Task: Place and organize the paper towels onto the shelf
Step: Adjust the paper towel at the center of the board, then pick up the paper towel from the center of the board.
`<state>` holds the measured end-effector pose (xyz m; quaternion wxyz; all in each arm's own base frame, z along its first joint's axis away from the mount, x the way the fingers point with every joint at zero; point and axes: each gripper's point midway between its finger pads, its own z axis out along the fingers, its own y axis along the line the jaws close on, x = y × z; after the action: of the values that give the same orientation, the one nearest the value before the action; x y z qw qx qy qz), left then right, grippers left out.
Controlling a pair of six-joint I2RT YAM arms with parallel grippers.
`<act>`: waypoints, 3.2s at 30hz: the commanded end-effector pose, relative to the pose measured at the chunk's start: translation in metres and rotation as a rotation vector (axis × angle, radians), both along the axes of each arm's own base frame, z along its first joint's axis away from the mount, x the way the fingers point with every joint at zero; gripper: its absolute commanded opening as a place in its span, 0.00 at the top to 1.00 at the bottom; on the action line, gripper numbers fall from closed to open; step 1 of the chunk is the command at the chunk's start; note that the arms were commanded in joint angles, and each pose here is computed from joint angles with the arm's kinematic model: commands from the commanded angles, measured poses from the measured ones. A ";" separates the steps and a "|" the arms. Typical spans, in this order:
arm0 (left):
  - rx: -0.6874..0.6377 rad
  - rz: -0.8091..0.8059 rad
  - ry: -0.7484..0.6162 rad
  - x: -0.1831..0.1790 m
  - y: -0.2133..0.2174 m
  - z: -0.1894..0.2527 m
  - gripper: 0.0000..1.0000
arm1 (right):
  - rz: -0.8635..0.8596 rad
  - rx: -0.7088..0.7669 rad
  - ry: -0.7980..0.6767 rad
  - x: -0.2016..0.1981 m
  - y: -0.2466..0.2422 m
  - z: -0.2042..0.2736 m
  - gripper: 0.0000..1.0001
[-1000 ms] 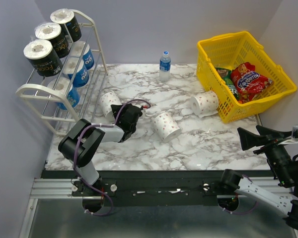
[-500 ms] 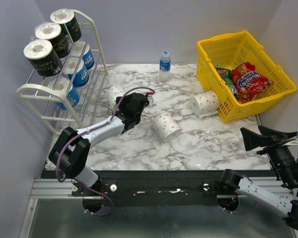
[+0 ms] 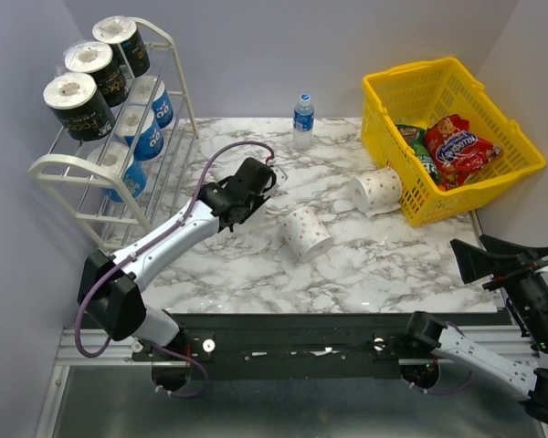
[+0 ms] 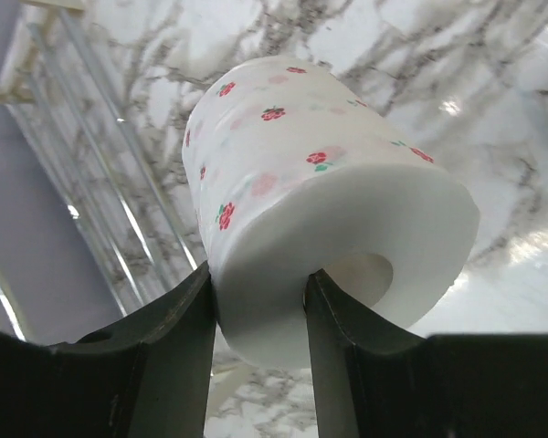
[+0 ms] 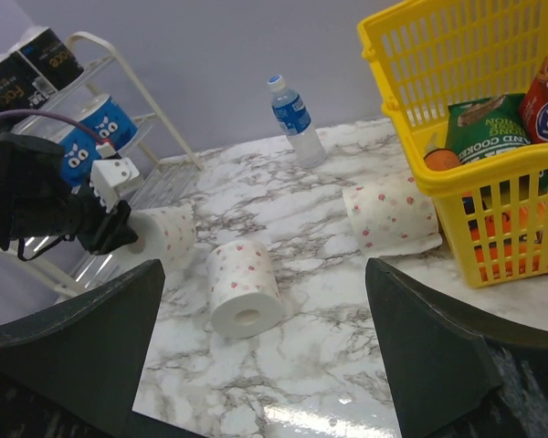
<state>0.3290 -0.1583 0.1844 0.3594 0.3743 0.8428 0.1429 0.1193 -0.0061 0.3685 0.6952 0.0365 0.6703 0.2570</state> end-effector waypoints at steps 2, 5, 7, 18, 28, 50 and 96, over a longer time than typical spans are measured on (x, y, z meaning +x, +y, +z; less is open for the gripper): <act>-0.142 0.017 0.111 -0.025 -0.004 -0.006 0.59 | 0.036 -0.008 0.013 -0.004 0.004 -0.002 0.00; -0.242 0.036 0.182 -0.027 -0.005 -0.018 0.60 | 0.037 -0.007 0.007 -0.004 0.003 -0.001 0.00; -0.298 0.036 0.178 -0.024 -0.008 -0.022 0.60 | 0.032 -0.006 0.006 -0.004 0.002 -0.001 0.00; -0.389 0.189 0.220 0.007 0.018 -0.025 0.41 | 0.008 -0.013 0.010 -0.002 -0.002 -0.004 0.00; -0.461 0.195 0.061 0.040 0.015 0.048 0.11 | 0.000 -0.018 0.016 0.000 -0.001 -0.007 0.00; -0.160 0.090 0.055 0.024 -0.002 -0.039 0.17 | 0.021 -0.005 0.028 0.001 0.007 -0.006 0.00; 0.174 0.232 -0.150 0.165 0.076 -0.011 0.54 | -0.058 -0.069 0.010 0.019 0.014 0.001 0.00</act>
<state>0.4635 -0.0980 0.1547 0.3512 0.2867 0.8605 0.2325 0.1302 0.0063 0.3637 0.6899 0.0280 0.6847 0.2333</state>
